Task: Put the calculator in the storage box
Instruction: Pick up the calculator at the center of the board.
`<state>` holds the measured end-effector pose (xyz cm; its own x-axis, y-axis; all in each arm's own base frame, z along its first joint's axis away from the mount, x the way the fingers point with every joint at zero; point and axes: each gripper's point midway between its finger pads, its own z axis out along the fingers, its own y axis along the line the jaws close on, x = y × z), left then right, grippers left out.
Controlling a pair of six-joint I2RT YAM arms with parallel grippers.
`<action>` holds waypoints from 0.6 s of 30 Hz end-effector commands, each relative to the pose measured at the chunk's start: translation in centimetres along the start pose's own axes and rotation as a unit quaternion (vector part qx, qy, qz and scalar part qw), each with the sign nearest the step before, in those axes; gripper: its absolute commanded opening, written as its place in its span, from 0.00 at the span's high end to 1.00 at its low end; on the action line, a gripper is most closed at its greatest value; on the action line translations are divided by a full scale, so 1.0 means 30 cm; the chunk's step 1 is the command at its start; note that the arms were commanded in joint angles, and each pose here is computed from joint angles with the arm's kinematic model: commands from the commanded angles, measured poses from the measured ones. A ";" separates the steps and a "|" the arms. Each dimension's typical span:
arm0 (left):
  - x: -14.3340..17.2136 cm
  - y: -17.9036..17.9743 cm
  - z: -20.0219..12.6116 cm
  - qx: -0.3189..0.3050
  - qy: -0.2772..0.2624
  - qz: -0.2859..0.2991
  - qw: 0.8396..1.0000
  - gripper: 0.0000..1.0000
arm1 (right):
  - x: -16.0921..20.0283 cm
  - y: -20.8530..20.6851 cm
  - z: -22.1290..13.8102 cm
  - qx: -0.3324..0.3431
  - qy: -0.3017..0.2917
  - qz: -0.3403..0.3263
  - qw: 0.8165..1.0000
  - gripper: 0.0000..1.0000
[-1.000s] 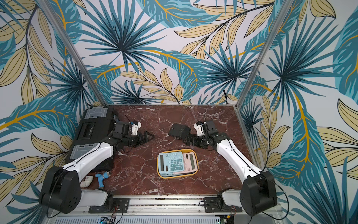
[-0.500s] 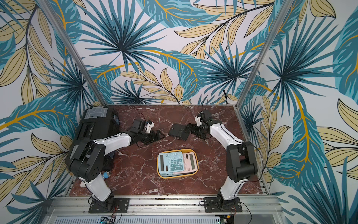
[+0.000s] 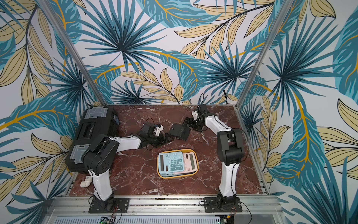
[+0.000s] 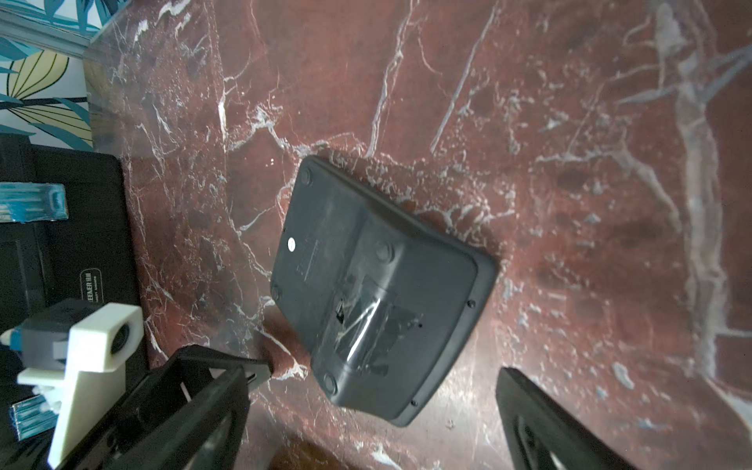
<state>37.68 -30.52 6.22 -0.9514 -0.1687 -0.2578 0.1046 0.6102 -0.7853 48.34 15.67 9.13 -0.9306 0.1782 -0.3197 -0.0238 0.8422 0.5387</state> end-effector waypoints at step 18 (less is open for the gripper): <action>-0.055 -0.032 0.111 0.008 -0.010 0.003 1.000 0.00 | -0.113 -0.002 0.210 -0.075 0.031 0.004 0.997 0.00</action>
<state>39.55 -33.41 6.46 -0.9435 -0.1797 -0.2783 0.1319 0.5667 -0.8133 54.09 17.44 5.90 -0.9366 0.1541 -0.3146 -0.0730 0.7924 0.6056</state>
